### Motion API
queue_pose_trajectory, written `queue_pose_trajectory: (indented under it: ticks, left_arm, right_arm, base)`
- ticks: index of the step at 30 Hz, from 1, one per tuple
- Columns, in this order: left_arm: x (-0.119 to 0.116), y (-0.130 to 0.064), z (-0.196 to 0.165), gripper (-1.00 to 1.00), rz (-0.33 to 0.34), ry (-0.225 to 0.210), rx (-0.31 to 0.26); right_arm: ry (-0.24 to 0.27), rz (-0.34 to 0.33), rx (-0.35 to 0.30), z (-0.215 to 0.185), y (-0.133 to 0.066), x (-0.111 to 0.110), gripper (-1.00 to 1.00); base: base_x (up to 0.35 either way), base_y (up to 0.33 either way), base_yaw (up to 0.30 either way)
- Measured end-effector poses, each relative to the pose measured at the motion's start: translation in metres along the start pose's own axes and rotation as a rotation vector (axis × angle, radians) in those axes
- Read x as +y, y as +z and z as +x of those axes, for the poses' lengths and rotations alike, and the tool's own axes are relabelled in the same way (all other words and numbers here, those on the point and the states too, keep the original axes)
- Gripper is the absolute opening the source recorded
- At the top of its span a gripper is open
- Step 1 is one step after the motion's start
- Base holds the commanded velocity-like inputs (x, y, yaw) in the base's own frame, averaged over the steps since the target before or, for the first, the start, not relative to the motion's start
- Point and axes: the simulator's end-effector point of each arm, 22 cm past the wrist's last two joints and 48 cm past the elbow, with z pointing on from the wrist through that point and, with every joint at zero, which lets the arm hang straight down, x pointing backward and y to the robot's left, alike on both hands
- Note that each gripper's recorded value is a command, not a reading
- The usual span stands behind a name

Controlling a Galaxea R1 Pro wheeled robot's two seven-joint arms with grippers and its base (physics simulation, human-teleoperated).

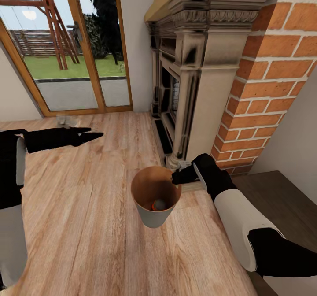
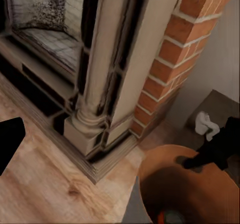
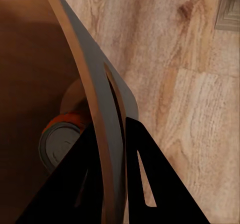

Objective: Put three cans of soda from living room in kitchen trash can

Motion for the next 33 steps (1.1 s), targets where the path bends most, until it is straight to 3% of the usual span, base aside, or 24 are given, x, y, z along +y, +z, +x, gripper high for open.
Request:
queue_pose_trajectory:
  ticks: [2,3,5,7,8,9,14,16,20,24,27,31,33]
  left_arm:
    - [0.027,-0.028,-0.007,1.00,-0.056,-0.054,-0.070]
    - [0.040,-0.038,0.016,1.00,-0.084,-0.101,-0.066]
    - [0.050,-0.043,0.061,1.00,-0.115,-0.140,-0.029]
    - [0.064,-0.051,0.134,1.00,-0.186,-0.139,0.032]
    - [0.075,-0.056,0.177,1.00,-0.256,-0.101,0.045]
    - [0.074,-0.061,0.213,1.00,-0.281,-0.113,0.083]
    - [0.075,-0.062,0.304,1.00,-0.342,-0.108,0.110]
    - [0.078,-0.063,0.345,1.00,-0.364,-0.110,0.121]
    - [0.085,-0.065,0.369,1.00,-0.402,-0.099,0.119]
    - [0.093,-0.068,0.378,1.00,-0.446,-0.067,0.107]
    - [0.093,-0.069,0.379,1.00,-0.451,-0.062,0.103]
    - [0.092,-0.068,0.384,1.00,-0.449,-0.066,0.103]
    - [0.091,-0.068,0.387,1.00,-0.448,-0.071,0.104]
  right_arm:
    - [0.000,0.003,0.000,0.000,0.000,-0.001,-1.00]
    - [0.001,0.003,0.000,0.000,0.000,-0.002,-1.00]
    - [0.003,0.005,0.000,0.001,0.000,-0.004,-1.00]
    - [0.011,0.005,0.001,0.003,-0.001,-0.008,-1.00]
    - [0.019,0.007,0.002,0.004,-0.002,-0.012,-1.00]
    - [0.016,0.018,0.003,0.005,-0.002,-0.016,-1.00]
    - [0.026,0.058,0.011,0.013,-0.006,-0.041,-1.00]
    - [0.069,0.058,0.041,0.038,0.001,-0.054,-1.00]
    - [0.055,0.152,0.084,0.069,0.004,-0.091,-1.00]
    - [0.115,0.111,0.094,0.093,0.010,-0.097,-1.00]
    - [0.070,0.157,0.089,0.101,0.013,-0.110,-1.00]
    - [0.088,0.115,0.092,0.126,0.028,-0.101,-1.00]
    - [0.072,0.125,0.085,0.128,0.030,-0.103,-1.00]
  base:
    - [0.000,0.000,0.000]
    - [0.000,0.000,0.000]
    - [0.000,0.000,0.000]
    - [-0.003,0.000,0.000]
    - [-0.027,0.000,0.000]
    - [-0.062,0.000,0.000]
    - [-0.195,0.000,0.000]
    - [-0.084,0.000,0.000]
    - [-0.035,0.000,0.000]
    - [-0.087,0.000,0.000]
    - [-0.245,0.000,0.000]
    - [-0.292,0.000,0.000]
    - [-0.311,0.000,0.000]
